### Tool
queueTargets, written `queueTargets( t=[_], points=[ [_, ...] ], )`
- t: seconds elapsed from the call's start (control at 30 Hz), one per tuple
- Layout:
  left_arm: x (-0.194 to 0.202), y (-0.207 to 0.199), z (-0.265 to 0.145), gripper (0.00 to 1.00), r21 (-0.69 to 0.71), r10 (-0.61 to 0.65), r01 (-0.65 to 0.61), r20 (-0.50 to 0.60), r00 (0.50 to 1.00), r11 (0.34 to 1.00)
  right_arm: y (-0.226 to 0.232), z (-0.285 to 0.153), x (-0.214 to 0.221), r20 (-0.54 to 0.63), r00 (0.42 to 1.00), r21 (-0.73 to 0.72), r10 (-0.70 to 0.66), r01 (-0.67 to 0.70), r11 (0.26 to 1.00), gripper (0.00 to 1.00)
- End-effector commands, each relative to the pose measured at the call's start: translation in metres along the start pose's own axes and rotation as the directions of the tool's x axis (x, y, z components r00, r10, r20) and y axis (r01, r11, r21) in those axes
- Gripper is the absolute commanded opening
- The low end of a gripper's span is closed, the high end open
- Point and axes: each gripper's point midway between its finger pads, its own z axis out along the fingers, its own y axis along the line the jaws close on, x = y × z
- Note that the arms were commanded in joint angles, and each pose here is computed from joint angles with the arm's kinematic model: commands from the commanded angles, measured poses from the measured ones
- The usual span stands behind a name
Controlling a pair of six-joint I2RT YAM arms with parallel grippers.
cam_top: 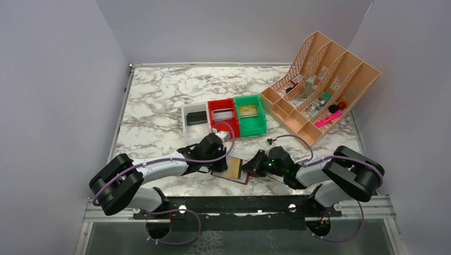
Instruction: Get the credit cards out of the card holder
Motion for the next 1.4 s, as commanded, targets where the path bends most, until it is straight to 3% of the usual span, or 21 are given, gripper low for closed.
queueTargets(
  t=[0.0, 0.8, 1.07, 1.37],
  points=[
    [0.014, 0.0, 0.002, 0.12, 0.001, 0.014, -0.014, -0.06, 0.998, 1.0, 0.003, 0.004, 0.008, -0.055, 0.998, -0.025, -0.006, 0.005, 1.0, 0.18],
    [0.02, 0.0, 0.005, 0.12, -0.003, 0.023, -0.023, -0.082, 0.996, 1.0, 0.018, 0.011, 0.012, -0.079, 0.996, -0.137, 0.045, -0.056, 0.989, 0.2],
    [0.016, -0.001, 0.004, 0.12, -0.005, 0.026, -0.026, -0.073, 0.997, 1.0, 0.014, 0.007, 0.01, -0.05, 0.999, -0.129, 0.009, -0.016, 0.991, 0.01],
    [-0.004, -0.001, -0.012, 0.15, -0.044, 0.022, -0.022, 0.005, 1.0, 0.999, -0.009, -0.015, -0.014, 0.091, 0.994, 0.037, -0.058, 0.055, 0.998, 0.01]
  ],
)
